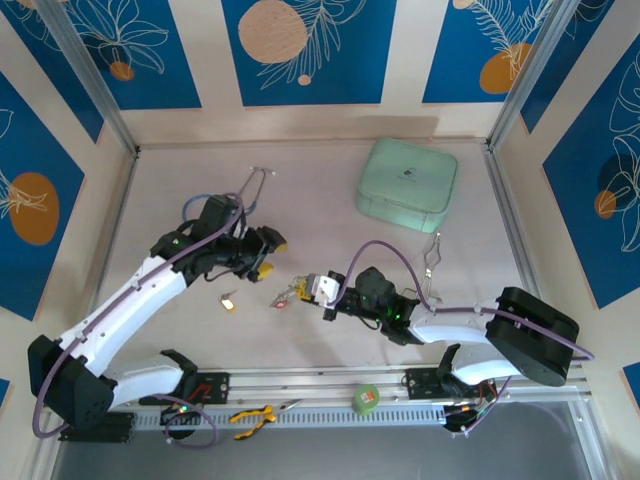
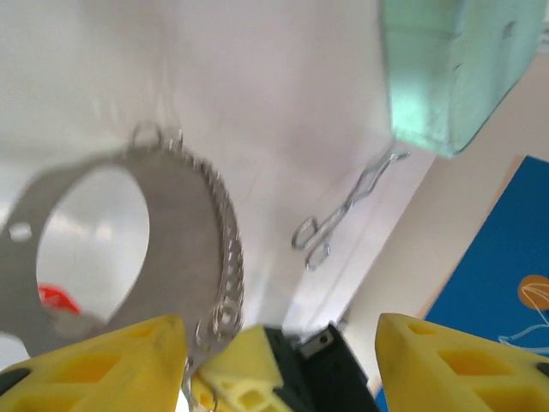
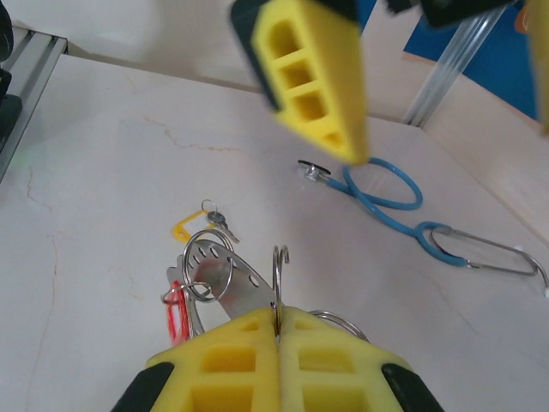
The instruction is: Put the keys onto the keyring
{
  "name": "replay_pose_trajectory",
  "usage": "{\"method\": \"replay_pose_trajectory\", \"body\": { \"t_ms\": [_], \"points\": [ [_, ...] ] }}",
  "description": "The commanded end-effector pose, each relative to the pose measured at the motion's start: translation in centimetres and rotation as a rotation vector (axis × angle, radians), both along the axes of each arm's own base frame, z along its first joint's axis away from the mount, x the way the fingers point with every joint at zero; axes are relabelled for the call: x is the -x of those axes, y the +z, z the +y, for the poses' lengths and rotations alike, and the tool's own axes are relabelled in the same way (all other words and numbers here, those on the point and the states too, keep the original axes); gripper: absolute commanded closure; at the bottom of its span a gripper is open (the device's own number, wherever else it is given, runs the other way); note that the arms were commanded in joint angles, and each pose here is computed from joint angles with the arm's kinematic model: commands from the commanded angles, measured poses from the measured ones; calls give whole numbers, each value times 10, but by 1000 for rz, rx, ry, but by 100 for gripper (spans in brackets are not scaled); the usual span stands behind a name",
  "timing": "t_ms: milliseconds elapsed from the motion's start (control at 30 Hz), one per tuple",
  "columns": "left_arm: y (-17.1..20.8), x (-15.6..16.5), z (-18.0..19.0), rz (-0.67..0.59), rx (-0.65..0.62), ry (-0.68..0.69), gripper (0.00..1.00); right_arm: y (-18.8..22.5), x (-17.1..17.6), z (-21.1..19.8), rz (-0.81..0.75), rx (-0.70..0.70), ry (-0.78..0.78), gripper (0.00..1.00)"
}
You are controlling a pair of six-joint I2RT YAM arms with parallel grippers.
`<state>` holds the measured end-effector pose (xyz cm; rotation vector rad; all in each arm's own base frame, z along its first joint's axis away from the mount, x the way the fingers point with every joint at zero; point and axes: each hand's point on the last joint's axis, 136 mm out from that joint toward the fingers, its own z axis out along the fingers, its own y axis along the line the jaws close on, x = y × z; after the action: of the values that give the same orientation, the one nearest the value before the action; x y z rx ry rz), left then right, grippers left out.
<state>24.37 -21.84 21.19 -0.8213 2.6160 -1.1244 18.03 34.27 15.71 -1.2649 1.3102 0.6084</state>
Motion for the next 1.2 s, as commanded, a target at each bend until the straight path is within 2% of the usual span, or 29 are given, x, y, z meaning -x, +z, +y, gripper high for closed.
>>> {"method": "replay_pose_trajectory", "body": {
  "t_ms": [0, 67, 167, 300, 400, 500, 600, 800, 1033, 1167],
  "points": [
    [27, -31, 18, -346, -195, -100, 40, 17, -2, 3, 17, -26, 8, 100],
    [42, -41, 18, -514, -279, -192, 42, 17, -2, 1, 30, -18, 10, 100],
    [61, -46, 19, -798, -456, -409, 48, 20, -3, -2, 60, -20, 20, 100],
    [58, -24, 9, -1174, -612, -755, 60, 19, -5, -8, 92, 2, 37, 100],
    [42, 4, -1, -1429, -635, -976, 65, 18, -5, -13, 105, 33, 55, 100],
    [18, 36, -13, -1618, -597, -1219, 65, 16, -2, -15, 90, 79, 88, 100],
    [-3, 45, -21, -1676, -581, -1334, 66, 15, 1, -18, 72, 119, 117, 100],
    [-17, 57, -40, -1778, -471, -1401, 68, 19, 1, -18, 46, 164, 154, 100],
    [-33, 69, -47, -1761, -388, -1488, 69, 21, 0, -18, 49, 188, 167, 100],
    [-37, 66, -50, -1760, -391, -1487, 78, 23, 1, -16, 55, 184, 175, 100]
  ]
}}
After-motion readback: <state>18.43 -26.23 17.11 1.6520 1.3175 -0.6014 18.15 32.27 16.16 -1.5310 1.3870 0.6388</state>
